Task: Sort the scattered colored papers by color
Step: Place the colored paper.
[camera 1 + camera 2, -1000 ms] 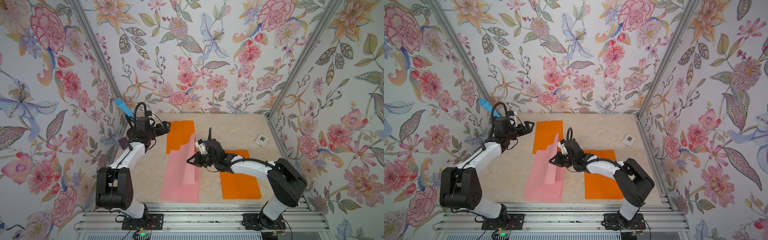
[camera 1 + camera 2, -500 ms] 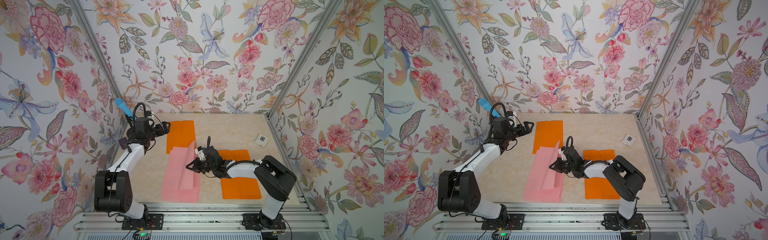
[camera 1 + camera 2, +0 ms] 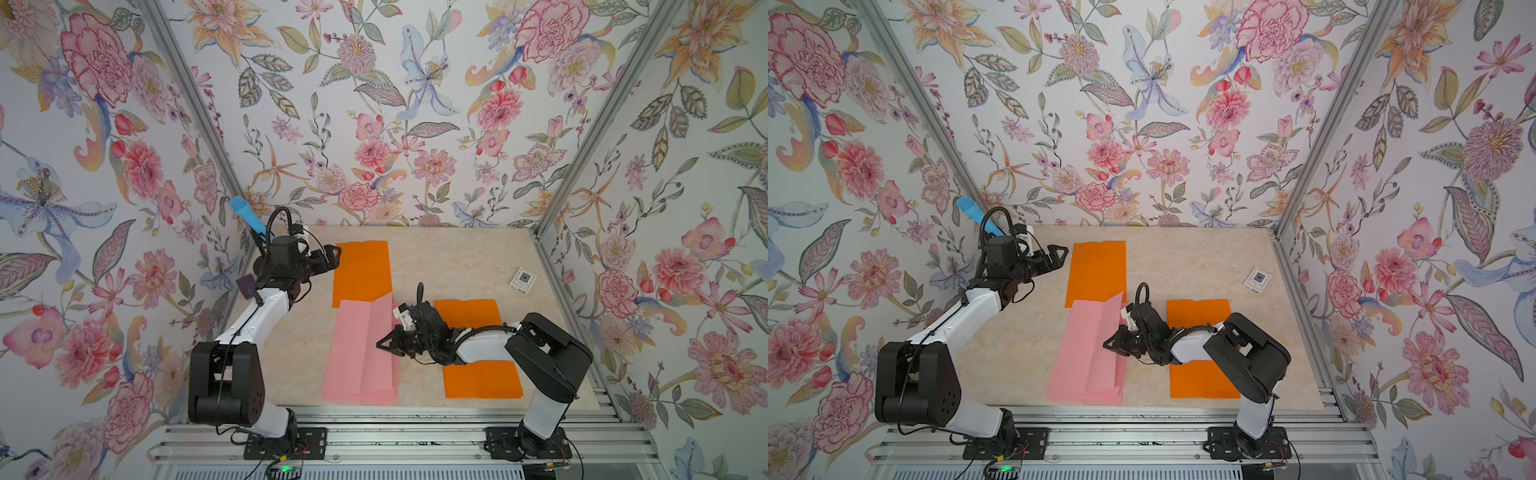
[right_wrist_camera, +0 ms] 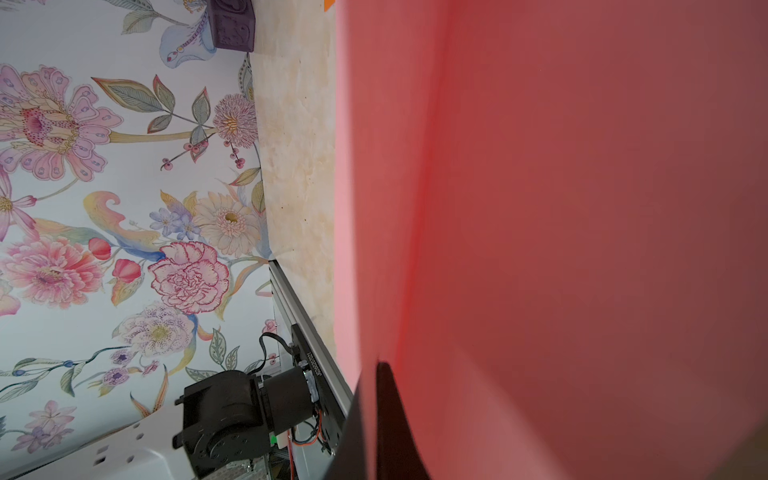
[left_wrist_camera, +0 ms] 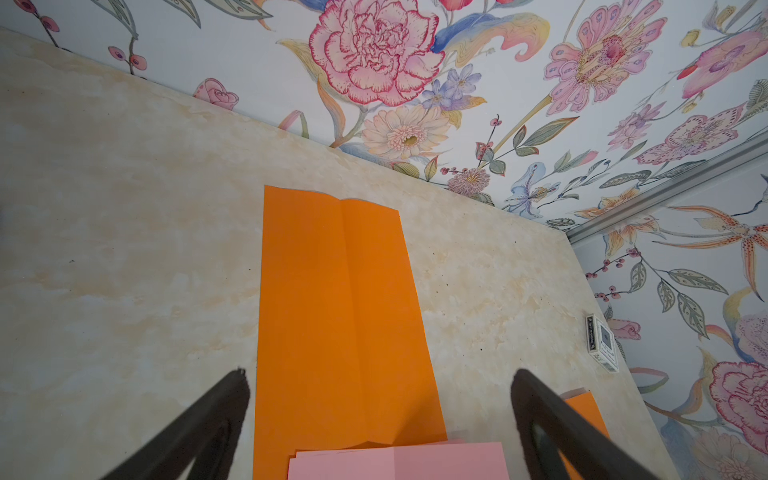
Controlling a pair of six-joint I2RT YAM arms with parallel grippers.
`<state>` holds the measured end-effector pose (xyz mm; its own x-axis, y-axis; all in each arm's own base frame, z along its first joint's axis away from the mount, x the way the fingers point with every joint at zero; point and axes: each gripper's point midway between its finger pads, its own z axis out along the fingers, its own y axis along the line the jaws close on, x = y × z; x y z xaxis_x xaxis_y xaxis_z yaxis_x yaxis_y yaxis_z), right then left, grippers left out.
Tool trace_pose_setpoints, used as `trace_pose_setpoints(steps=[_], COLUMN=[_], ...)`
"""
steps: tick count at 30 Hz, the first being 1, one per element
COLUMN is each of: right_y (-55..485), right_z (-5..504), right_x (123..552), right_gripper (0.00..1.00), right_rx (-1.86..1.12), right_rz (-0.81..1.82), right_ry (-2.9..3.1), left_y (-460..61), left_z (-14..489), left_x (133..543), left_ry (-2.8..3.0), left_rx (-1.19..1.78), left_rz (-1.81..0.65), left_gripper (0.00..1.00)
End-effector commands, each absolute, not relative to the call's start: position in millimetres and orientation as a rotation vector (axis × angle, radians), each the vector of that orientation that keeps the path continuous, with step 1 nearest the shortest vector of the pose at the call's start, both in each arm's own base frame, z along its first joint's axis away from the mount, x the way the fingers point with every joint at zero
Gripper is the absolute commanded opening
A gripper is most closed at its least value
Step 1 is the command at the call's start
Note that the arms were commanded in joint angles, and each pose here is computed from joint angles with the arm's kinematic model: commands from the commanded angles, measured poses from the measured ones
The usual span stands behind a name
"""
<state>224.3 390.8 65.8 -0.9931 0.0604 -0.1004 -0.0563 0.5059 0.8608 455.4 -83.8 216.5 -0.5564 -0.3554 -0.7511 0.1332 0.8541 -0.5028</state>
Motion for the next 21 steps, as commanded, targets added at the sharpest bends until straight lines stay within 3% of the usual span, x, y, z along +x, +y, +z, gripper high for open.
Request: trace_pose_setpoints(steps=[1,4,9,15,21], right_y=[392,389,376,359,305], right_z=[67,65,69,92,108], right_x=[217,211,216,232,274], right_gripper=[0.07,0.16,0.46,0.62,0.80], right_rx=[-0.016,-0.063,-0.090,-0.146,-0.052], right_rz=[1.509,1.447,1.323,1.129,1.023], right_ry=[2.635,2.664,2.670,2.661,2.620], left_y=[-84,-84,-85,-84,-83], left_z=[217,211,202,183,163], left_x=[452,454,460,471,490], left_ry=[2.072,2.093,2.113,2.156,2.207], left_rx=[-0.142,-0.139,-0.145,-0.159,-0.169], left_rz=[-0.644,-0.635,-0.636,-0.622,-0.605], left_gripper=[1.00,1.00,1.00,1.00,1.00])
